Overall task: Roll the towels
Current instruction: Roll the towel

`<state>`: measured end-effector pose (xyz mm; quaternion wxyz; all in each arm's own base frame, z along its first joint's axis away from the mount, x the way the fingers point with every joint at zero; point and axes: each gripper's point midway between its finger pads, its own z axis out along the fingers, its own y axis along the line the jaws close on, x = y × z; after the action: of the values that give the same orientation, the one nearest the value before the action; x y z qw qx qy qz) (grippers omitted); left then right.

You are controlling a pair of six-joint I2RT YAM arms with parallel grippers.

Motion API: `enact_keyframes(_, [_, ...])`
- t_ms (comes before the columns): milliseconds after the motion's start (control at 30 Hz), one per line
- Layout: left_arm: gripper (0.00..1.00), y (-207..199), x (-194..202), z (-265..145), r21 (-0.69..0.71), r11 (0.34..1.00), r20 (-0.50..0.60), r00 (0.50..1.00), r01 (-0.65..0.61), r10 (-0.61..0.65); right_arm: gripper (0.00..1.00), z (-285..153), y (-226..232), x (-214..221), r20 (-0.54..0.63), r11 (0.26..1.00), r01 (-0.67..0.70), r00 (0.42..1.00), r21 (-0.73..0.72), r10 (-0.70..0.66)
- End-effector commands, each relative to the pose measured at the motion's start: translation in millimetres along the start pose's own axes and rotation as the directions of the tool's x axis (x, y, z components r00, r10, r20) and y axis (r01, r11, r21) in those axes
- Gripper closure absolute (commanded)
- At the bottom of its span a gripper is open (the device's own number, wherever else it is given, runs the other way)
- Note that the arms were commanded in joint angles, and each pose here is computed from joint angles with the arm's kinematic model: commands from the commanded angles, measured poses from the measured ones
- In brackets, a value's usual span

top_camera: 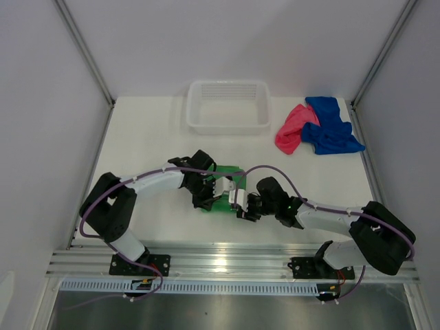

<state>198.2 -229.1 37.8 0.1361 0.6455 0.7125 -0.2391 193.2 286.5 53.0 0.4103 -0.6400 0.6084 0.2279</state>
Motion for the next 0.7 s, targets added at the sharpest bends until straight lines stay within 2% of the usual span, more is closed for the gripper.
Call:
enact_keyframes(0, [0.99,-3.0,-14.2,-5.0,0.033,0.999,0.056,0.998,-0.035,0.034,0.55,3.3,-8.0,-16.2,0.039,1.000,0.006,0.999,0.010,-0.006])
enact_keyframes(100, [0.99,-5.1,-12.7,-4.4,0.042,0.999,0.061,0.998,-0.034,0.031,0.65,5.4,-8.6,-14.7,0.035,0.999,-0.023,0.999,0.022,0.023])
enact_keyframes(133, [0.99,-4.9,-12.7,-4.6,0.042,0.999,0.063,0.998,-0.034,0.031,0.71,6.1,-11.1,-12.0,0.025,0.998,-0.051,0.998,0.039,0.050])
enact_keyframes(167, [0.99,-4.2,-13.1,-6.0,0.041,0.999,0.070,0.997,-0.030,0.027,0.84,9.6,-11.7,-7.9,0.011,0.996,-0.073,0.997,0.045,0.072])
enact_keyframes(267, [0.98,-2.7,-13.1,-8.1,0.040,0.999,0.080,0.997,-0.016,0.013,0.99,13.4,-15.3,-8.2,-0.004,0.993,-0.103,0.995,0.050,0.103])
enact_keyframes(333, [0.93,-3.3,-16.0,-11.0,0.043,0.999,0.096,0.995,-0.011,0.007,1.00,13.1,-15.3,-9.4,-0.008,0.993,-0.111,0.994,0.046,0.111])
enact_keyframes(367, [0.80,-3.5,-14.1,-10.6,0.044,0.999,0.097,0.995,0.003,-0.007,1.00,12.0,-15.7,-10.9,-0.005,0.992,-0.120,0.993,0.047,0.120])
enact_keyframes(433, [0.69,-4.3,-11.3,-11.0,0.040,0.999,0.098,0.995,0.014,-0.018,1.00,9.6,-16.1,-14.4,-0.002,0.989,-0.141,0.990,0.042,0.141])
enact_keyframes(467, [0.61,3.4,-24.2,-19.2,0.006,1.000,0.129,0.992,-0.007,0.006,1.00,8.8,-12.8,-12.7,-0.013,0.986,-0.167,0.986,0.028,0.168])
enact_keyframes(500, [0.59,-7.3,-8.0,-11.8,0.033,0.999,0.102,0.995,0.015,-0.018,1.00,7.8,-11.5,-14.3,-0.008,0.984,-0.180,0.984,0.014,0.180])
enact_keyframes(667, [0.54,-11.9,-5.2,-15.5,0.012,1.000,0.112,0.994,0.013,-0.014,1.00,7.2,-7.5,-11.9,-0.020,0.968,-0.251,0.968,-0.025,0.250])
